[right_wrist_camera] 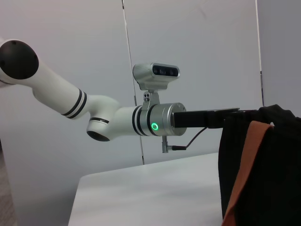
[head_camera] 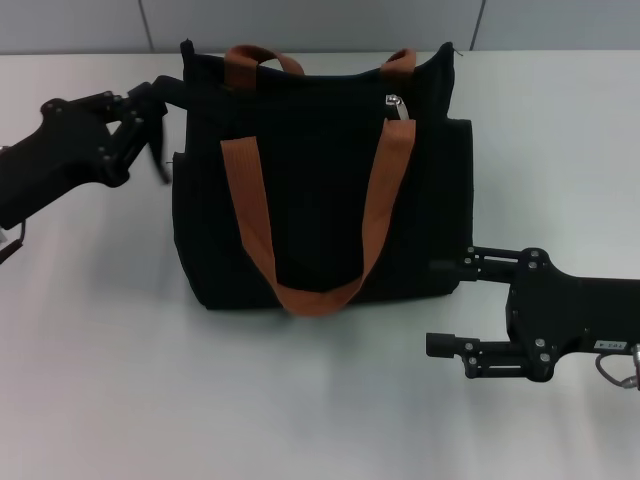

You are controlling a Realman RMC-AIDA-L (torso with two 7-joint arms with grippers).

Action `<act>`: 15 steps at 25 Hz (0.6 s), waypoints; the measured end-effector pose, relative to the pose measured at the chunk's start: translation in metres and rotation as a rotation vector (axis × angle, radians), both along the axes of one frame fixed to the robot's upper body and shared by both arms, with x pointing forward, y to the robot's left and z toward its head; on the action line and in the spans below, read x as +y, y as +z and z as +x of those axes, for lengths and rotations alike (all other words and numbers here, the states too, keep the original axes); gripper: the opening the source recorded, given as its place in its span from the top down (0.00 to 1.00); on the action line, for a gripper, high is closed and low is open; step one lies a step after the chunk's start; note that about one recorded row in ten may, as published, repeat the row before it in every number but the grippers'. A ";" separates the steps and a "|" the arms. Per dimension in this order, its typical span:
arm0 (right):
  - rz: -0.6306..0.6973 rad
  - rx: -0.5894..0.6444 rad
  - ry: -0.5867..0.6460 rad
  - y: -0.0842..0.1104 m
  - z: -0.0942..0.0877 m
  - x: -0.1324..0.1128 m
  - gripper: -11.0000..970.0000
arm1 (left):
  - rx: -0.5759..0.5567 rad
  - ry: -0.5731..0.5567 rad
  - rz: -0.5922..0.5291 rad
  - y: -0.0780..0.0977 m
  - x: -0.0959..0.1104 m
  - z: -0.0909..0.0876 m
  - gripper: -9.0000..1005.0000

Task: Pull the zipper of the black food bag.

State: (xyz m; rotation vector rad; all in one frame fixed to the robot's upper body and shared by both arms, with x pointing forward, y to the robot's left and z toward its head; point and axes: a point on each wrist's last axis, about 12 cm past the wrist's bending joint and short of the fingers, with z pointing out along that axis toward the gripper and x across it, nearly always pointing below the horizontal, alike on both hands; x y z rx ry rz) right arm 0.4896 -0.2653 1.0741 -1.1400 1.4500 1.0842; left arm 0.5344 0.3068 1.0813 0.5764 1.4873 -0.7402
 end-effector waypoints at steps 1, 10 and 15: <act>0.000 -0.001 -0.001 0.000 0.000 0.000 0.24 | 0.025 -0.004 -0.005 0.001 0.003 0.000 0.92; -0.023 -0.002 -0.028 -0.003 0.004 0.000 0.24 | 0.171 -0.105 -0.013 0.020 0.037 -0.010 0.68; -0.029 -0.001 -0.035 -0.004 0.004 0.000 0.24 | 0.107 -0.213 -0.084 0.032 0.039 -0.027 0.54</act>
